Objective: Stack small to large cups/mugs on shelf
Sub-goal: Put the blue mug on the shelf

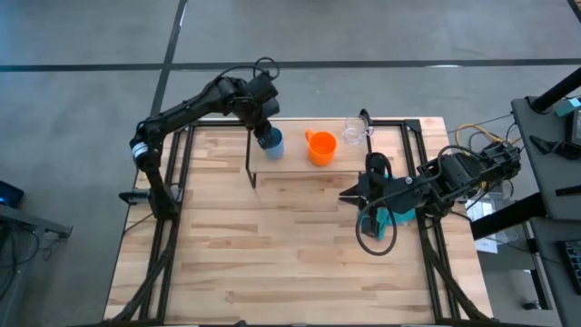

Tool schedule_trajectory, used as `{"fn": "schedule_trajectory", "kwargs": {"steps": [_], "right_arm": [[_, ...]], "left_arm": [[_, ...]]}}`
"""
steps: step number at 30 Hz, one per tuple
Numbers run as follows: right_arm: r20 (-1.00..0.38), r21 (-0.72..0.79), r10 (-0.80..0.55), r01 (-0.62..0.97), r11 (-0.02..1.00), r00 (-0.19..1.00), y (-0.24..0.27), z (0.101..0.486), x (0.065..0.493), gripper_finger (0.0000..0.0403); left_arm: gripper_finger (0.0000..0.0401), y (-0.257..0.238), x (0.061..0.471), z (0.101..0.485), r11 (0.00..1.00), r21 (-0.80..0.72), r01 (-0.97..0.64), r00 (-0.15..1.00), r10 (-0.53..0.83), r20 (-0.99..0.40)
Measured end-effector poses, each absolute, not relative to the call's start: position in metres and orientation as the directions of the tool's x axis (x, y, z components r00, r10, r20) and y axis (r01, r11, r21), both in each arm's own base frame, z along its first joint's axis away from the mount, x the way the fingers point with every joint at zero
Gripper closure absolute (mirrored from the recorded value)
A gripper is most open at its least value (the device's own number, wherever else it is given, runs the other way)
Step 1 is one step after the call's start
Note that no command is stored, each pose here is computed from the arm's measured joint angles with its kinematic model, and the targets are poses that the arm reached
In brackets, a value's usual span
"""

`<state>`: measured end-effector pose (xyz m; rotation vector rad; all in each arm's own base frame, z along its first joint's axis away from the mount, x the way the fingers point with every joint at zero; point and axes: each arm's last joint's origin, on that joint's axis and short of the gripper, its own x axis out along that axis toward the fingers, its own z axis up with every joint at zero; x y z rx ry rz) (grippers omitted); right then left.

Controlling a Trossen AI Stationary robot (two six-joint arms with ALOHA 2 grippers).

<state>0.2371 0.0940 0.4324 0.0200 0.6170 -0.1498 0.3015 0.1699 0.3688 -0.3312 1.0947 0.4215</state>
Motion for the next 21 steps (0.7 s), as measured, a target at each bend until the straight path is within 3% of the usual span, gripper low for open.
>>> {"fn": "schedule_trajectory", "kwargs": {"steps": [9, 21], "right_arm": [[-0.578, -0.026, -0.134, 0.145, 0.989, 0.805, 0.094, 0.432, 0.237, 0.0365], [-0.578, -0.026, -0.133, 0.145, 0.989, 0.805, 0.094, 0.432, 0.237, 0.0365]], "left_arm": [[0.0367, 0.170, 0.301, 0.369, 0.886, -0.041, -0.462, 0.390, 0.162, -0.906], [0.0326, 0.169, 0.306, 0.383, 0.893, -0.076, -0.443, 0.479, 0.164, -0.862]]}}
